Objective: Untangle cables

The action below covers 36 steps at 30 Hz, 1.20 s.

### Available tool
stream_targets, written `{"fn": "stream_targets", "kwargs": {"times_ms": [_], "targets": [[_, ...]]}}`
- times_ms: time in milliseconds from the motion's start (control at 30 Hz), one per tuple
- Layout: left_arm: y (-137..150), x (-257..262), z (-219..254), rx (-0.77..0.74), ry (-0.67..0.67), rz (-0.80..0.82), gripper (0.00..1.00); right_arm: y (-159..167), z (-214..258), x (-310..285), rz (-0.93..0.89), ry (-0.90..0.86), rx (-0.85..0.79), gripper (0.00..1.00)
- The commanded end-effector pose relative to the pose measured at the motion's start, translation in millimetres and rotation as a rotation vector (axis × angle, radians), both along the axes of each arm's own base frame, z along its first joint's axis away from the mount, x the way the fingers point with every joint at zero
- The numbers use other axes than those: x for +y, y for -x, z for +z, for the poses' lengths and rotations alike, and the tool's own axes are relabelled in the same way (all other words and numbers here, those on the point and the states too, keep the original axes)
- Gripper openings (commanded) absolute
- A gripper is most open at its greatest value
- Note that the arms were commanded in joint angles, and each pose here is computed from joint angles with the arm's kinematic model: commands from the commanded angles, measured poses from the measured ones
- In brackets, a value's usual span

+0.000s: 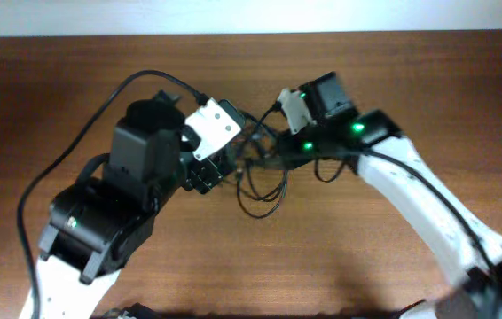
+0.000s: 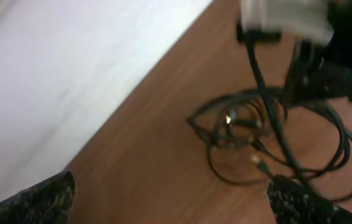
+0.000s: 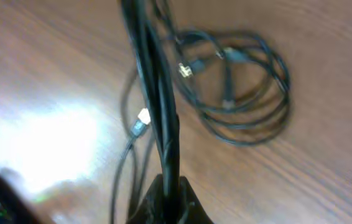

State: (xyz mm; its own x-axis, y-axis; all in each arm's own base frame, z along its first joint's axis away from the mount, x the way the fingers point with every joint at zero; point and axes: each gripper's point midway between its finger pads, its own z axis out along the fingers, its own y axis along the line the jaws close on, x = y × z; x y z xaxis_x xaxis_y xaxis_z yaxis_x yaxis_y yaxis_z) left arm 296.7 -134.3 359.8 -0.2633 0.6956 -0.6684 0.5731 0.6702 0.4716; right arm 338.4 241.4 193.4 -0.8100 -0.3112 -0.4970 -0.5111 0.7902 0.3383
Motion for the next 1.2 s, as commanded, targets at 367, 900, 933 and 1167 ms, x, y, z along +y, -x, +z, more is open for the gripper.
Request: {"fn": "stream_targets", "kwargs": {"times_ms": [367, 900, 933, 1167], "targets": [[-35.1, -39.7, -81.0, 0.254, -0.049, -0.072, 0.99, 63.7, 259.1, -54.0, -0.067, -0.109, -0.42, 0.04], [-63.9, -105.3, -15.9, 0.007, 0.228, -0.301, 0.7, 116.4, 297.3, -70.9, -0.027, -0.182, -0.474, 0.04], [-64.5, -106.1, -15.5, 0.005, 0.23, -0.303, 0.59, 117.4, 297.8, -71.4, -0.027, -0.183, -0.475, 0.04], [-58.8, -126.2, -6.7, -0.003, 0.3, -0.413, 0.99, 121.3, 290.4, -73.3, -0.026, -0.167, -0.443, 0.09]]}}
